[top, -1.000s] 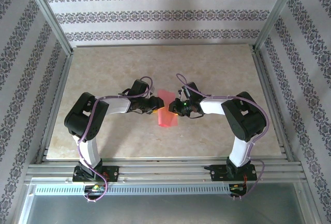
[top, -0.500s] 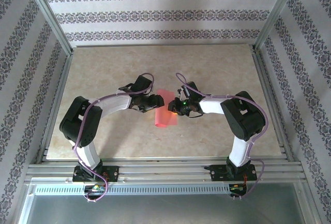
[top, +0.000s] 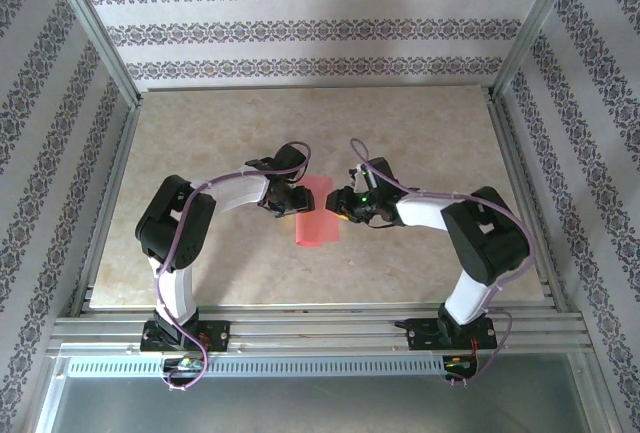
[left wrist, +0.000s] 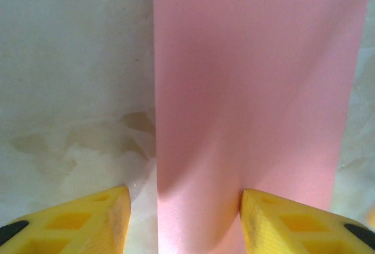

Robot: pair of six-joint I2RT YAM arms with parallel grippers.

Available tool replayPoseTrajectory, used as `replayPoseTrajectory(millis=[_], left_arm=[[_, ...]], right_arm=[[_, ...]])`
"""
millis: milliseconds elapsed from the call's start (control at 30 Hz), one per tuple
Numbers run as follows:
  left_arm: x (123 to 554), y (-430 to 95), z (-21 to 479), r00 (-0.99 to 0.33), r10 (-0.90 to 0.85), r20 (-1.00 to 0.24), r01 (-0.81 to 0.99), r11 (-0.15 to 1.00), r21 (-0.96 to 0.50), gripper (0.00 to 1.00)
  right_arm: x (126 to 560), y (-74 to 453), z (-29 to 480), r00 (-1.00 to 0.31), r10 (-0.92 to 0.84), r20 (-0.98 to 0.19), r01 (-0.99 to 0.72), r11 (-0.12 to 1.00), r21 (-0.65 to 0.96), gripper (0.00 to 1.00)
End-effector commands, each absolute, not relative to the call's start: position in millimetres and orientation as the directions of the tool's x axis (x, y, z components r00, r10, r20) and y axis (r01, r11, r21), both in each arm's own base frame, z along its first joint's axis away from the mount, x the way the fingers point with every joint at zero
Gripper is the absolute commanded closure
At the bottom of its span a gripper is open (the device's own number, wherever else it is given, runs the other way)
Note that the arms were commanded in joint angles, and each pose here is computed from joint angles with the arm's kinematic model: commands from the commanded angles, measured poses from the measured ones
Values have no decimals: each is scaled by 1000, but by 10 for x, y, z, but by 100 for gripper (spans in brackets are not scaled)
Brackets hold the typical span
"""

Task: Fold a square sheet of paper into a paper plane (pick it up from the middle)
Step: Hold the square sheet of paper at the center of the table.

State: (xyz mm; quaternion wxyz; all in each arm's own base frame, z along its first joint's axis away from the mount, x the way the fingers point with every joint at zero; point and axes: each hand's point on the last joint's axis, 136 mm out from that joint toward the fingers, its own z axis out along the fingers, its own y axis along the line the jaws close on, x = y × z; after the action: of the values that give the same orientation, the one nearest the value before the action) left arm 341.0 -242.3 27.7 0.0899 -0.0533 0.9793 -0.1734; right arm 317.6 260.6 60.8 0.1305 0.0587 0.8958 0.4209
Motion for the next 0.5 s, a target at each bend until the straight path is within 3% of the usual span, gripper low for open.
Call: replayPoseTrajectory(millis=[0,200,367,467], left_arm=[[3366,-2402,372,-978,-121,-170,-52,930,-363,49],[3359,-2279,394,-975,-144,-171,-67,918,-392,50],[3332,-2175,413,-975,-134,-180,-59,928,-369,42],[3347,-2123,396,-972,-143,-185,-70,934,-349,45]], right_arm=[[3262,2453,785,-934,236,-270,-58,643,763,60],[3254,2368,630,-937,250,-243,-17,664,747,59],[3249,2433,575,-943,241,-230,-11,666,746,59],[3256,2458,570,-943,240,-228,-11,667,745,59]])
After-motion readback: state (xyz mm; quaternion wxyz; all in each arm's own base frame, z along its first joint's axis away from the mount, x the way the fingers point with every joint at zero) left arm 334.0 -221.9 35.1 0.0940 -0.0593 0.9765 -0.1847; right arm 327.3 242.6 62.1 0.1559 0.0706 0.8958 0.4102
